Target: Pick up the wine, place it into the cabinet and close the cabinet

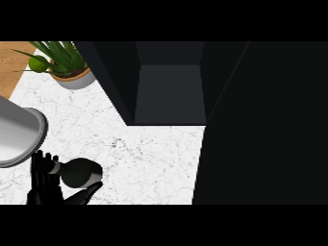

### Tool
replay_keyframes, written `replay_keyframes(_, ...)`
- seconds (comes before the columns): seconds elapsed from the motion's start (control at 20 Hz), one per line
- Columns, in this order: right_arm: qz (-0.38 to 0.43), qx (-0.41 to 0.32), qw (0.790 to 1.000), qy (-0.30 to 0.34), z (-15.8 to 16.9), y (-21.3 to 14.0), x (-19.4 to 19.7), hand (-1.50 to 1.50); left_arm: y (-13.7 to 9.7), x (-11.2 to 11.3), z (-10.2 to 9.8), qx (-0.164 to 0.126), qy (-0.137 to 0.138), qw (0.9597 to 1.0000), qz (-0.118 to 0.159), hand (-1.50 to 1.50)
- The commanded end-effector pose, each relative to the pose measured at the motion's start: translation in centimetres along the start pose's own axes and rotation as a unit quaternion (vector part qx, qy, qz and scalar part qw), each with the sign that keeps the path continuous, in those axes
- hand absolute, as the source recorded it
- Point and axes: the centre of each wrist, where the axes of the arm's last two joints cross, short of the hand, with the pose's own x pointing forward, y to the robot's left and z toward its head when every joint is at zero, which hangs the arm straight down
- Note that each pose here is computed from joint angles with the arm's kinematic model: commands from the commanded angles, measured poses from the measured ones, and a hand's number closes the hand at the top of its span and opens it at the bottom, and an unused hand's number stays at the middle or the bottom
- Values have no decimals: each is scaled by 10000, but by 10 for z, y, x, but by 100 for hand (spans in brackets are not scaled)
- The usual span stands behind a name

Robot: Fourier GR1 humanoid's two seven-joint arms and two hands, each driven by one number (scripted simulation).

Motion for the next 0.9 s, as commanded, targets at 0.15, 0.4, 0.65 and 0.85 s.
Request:
replay_keyframes(0.15,30,93,9995,-304,30,-2,28,-150,15,-9,-19,-14,63,10000,51,-150)
replay_keyframes(0.4,-60,11,9995,-294,25,4,27,-150,6,-24,-2,-30,78,9997,245,-150)
replay_keyframes(0.65,-60,-34,9995,-317,15,-4,9,-150,-8,-35,-14,-58,12,9993,375,-150)
replay_keyframes(0.85,-12,109,9994,-326,36,-3,28,-150,-16,-42,-13,-361,-88,9976,589,150)
